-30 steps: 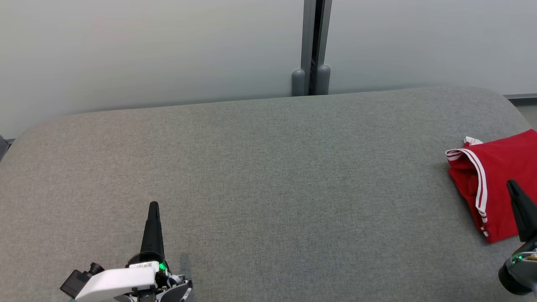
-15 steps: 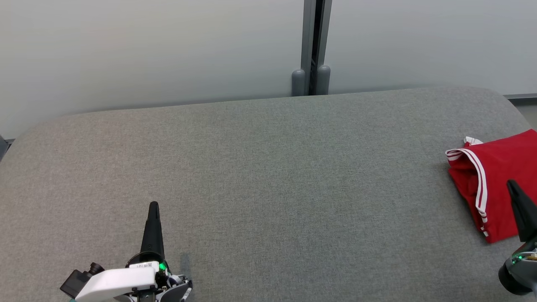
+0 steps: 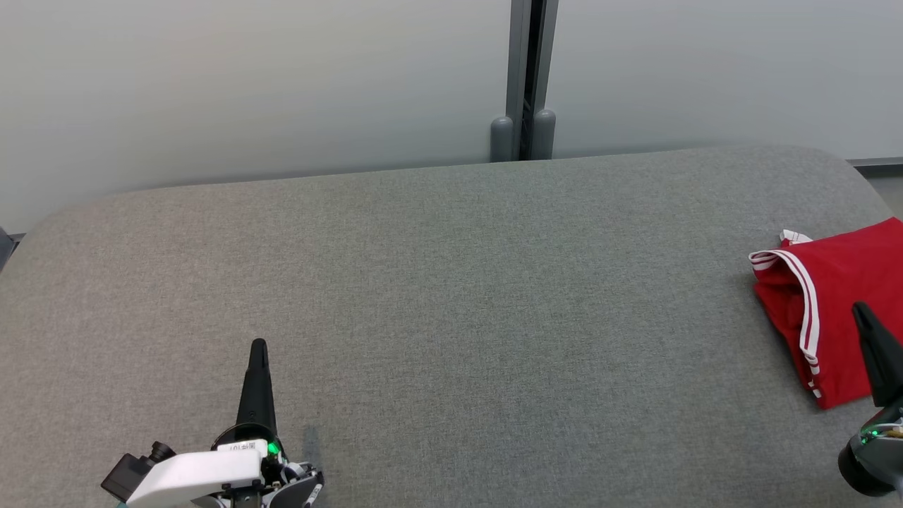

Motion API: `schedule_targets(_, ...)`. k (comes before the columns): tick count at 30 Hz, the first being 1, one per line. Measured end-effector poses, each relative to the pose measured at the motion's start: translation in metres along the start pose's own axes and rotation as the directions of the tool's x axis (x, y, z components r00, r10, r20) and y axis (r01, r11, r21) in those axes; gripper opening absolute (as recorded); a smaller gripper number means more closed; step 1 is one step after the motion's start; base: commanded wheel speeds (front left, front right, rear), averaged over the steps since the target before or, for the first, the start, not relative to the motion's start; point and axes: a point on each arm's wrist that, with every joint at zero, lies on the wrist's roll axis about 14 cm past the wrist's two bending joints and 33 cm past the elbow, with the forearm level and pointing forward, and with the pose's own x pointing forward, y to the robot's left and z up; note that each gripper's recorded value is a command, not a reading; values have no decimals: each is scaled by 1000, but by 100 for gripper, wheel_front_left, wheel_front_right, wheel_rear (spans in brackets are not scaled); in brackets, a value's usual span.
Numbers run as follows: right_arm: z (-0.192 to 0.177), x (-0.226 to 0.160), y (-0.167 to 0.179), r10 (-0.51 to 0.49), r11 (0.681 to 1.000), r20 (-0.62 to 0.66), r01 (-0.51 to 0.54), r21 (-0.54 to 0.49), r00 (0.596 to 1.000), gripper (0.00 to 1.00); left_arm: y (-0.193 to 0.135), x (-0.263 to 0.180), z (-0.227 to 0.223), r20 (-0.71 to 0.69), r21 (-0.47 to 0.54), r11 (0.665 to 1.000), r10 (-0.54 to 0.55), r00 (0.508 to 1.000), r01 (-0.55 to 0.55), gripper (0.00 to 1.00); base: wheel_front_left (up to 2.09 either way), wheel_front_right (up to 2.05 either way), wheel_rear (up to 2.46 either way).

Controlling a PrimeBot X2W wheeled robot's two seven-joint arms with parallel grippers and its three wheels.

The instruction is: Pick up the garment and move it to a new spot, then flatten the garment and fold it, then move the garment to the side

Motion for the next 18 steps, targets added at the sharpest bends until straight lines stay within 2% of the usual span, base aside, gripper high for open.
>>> schedule_targets(18, 0, 0, 0, 0, 1000, 0, 0, 0, 1000, 0, 0, 0, 0, 0, 0, 1000, 0, 1000, 0, 0, 0, 0, 0)
